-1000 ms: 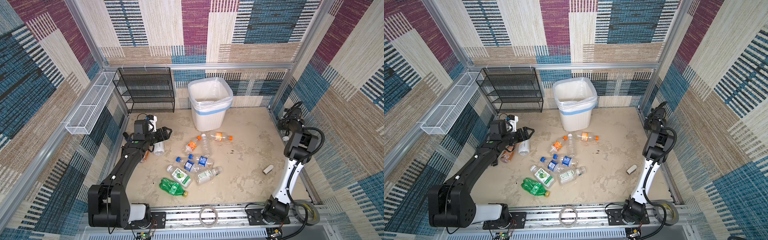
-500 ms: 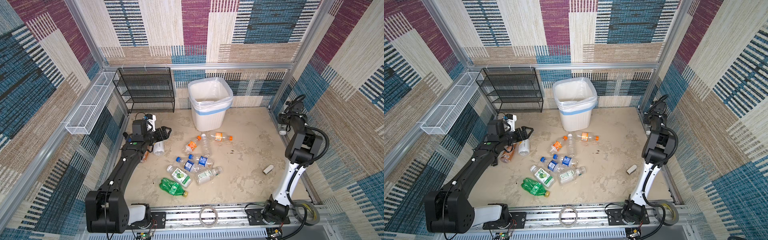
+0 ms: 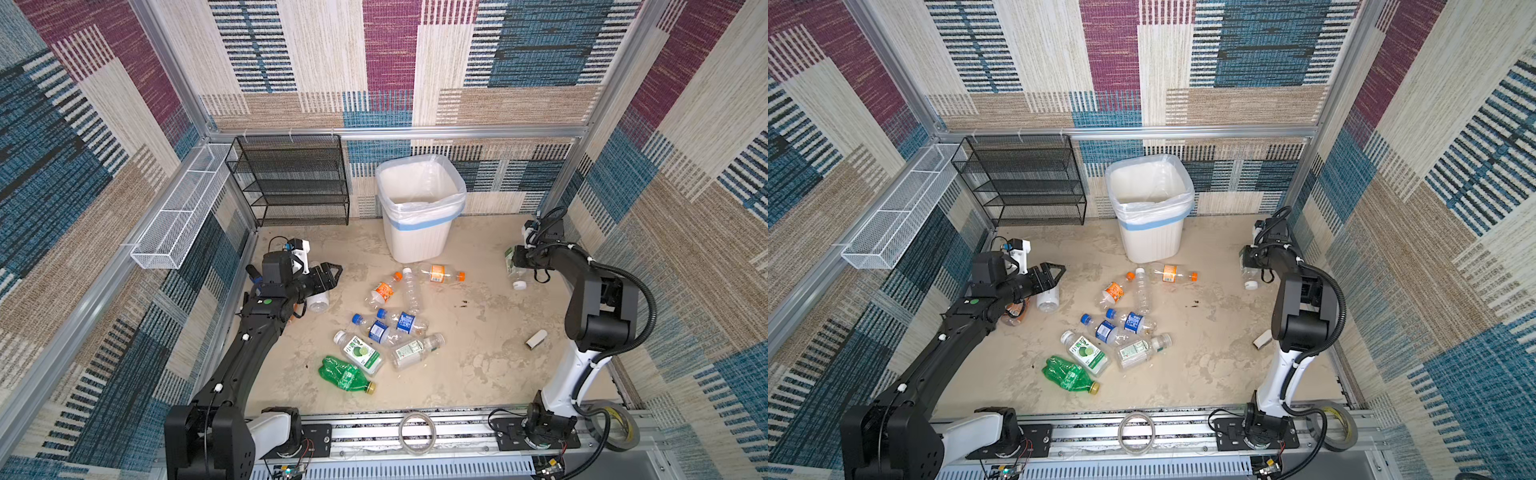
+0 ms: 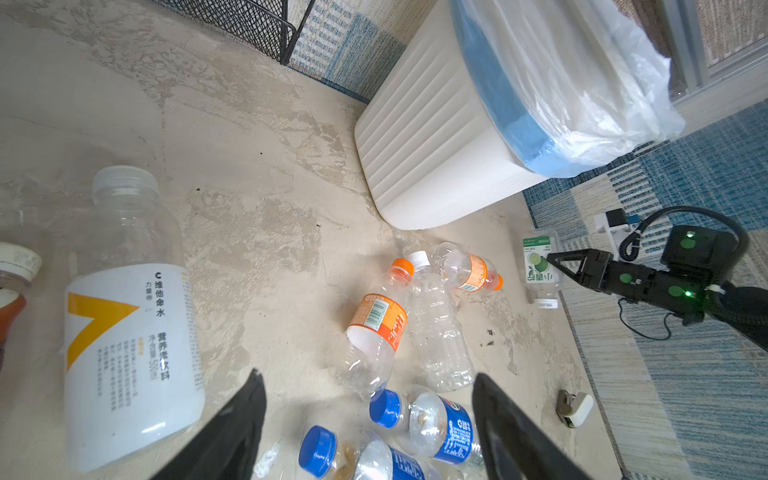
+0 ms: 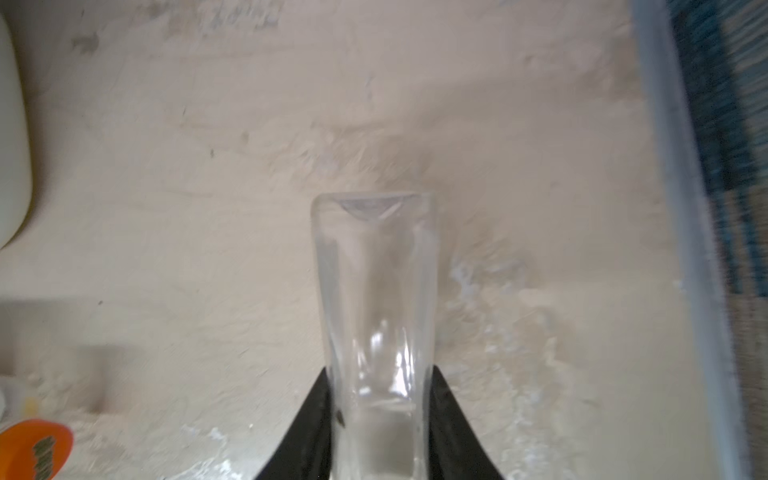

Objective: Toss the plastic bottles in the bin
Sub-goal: 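Lift the green-label bottle off the floor with the right gripper, then swing the green-label bottle over the bin and open the right gripper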

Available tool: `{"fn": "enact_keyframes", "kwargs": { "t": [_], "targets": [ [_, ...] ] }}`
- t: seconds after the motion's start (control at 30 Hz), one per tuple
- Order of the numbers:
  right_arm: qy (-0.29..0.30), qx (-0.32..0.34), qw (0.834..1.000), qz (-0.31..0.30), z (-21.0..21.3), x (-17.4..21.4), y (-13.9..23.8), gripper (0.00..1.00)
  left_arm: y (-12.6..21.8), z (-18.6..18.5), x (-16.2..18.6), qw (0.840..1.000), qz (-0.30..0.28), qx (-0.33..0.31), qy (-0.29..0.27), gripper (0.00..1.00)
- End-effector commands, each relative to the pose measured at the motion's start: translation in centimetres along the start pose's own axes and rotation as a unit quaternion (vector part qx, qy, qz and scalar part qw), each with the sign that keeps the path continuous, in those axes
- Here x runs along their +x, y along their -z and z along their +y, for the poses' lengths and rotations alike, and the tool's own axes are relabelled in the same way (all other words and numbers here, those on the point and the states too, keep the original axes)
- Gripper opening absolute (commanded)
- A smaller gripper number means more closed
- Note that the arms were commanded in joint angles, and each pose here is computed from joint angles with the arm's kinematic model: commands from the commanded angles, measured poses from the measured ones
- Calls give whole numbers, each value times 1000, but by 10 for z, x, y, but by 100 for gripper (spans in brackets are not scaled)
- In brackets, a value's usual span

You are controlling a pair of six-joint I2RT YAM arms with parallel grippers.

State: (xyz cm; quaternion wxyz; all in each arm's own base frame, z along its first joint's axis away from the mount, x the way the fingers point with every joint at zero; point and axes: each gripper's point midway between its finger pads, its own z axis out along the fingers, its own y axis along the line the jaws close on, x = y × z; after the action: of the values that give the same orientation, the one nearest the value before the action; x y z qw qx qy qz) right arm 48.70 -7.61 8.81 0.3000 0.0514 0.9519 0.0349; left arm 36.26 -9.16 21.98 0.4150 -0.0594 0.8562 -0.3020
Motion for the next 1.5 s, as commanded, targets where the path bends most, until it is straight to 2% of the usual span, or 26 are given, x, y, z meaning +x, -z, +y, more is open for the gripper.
{"fn": "enact_keyframes", "kwargs": {
  "t": [0.0,0.2,0.47,0.53,0.73,0.9,1.03,1.13,1.2,1.23,1.3,1.37,1.47],
  "targets": [
    [-13,-6,1000,-17,4,-5,2,40,4,1,2,1000,-4,-5,-7,79],
    [-13,-5,1000,-5,5,3,-8,60,8,5,10,1000,1,-13,-11,79],
    [-12,0,1000,6,7,9,-22,61,12,5,11,1000,0,-17,-19,79],
    [-11,10,1000,7,4,8,-22,57,14,4,12,1000,0,-17,-21,79],
    [-10,8,1000,-25,12,-9,-2,34,15,6,14,1000,0,-20,-22,79],
    [-3,-24,995,-96,42,-33,45,31,15,8,17,1000,-2,-21,-20,79],
    [15,-74,980,-185,83,-50,105,30,14,9,19,1000,-4,-19,-19,79],
    [34,-102,953,-283,108,-66,169,30,13,7,18,1000,-6,-12,-22,79],
    [46,-135,921,-363,126,-72,223,31,14,6,18,1000,-8,-11,-26,79],
    [53,-157,900,-403,135,-70,250,32,14,6,17,1000,-9,-10,-26,79],
    [69,-189,847,-493,148,-61,310,34,16,4,16,999,-13,-7,-29,79],
    [72,-194,791,-576,147,-47,364,36,18,2,15,999,-19,-5,-31,79],
    [62,-188,721,-664,139,-34,426,37,22,0,12,999,-26,-5,-35,79]
  ]
}}
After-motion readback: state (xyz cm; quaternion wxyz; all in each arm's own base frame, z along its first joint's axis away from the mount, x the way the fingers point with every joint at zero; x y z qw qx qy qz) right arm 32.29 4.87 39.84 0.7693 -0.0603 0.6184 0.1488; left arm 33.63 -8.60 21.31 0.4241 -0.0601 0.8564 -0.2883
